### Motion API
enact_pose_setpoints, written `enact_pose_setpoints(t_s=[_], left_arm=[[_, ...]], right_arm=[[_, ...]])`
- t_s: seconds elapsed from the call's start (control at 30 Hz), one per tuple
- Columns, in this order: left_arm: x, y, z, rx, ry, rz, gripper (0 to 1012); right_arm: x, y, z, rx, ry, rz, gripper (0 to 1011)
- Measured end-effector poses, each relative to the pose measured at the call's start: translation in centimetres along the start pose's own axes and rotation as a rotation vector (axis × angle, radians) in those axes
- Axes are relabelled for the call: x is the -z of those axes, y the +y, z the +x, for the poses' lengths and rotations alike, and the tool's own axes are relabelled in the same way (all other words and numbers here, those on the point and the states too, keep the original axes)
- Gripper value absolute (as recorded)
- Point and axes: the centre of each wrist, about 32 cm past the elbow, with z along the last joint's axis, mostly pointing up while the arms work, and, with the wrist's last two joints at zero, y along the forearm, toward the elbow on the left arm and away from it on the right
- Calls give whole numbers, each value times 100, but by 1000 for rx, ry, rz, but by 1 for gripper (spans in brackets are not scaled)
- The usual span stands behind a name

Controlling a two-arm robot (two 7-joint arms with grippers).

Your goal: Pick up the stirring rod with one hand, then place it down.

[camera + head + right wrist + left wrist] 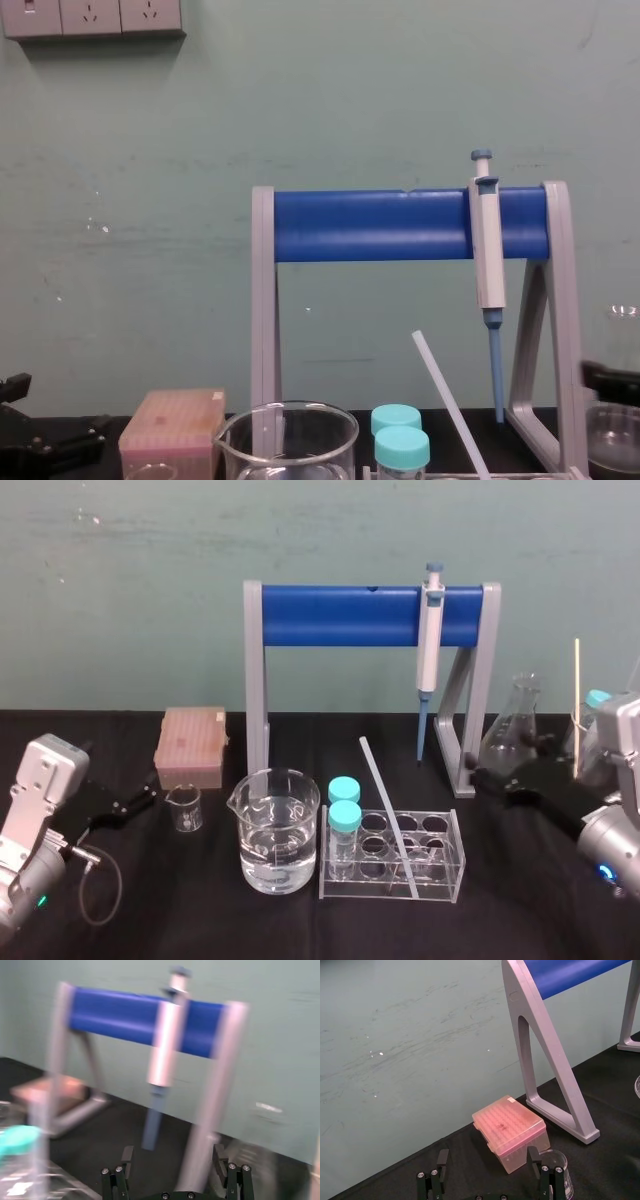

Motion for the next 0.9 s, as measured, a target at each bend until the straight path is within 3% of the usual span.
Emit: enact_pose_setpoints(t_s=[0.17, 0.33, 0.9], left_arm=[[0, 0, 0, 0, 0, 0, 1000], [0, 0, 0, 0, 0, 0, 1000], [0, 0, 0, 0, 0, 0, 1000]], right_arm=[[94, 14, 5, 126, -34, -82, 1003], [125, 45, 0, 147, -41, -117, 1003], [115, 39, 1, 141, -39, -108, 1003]])
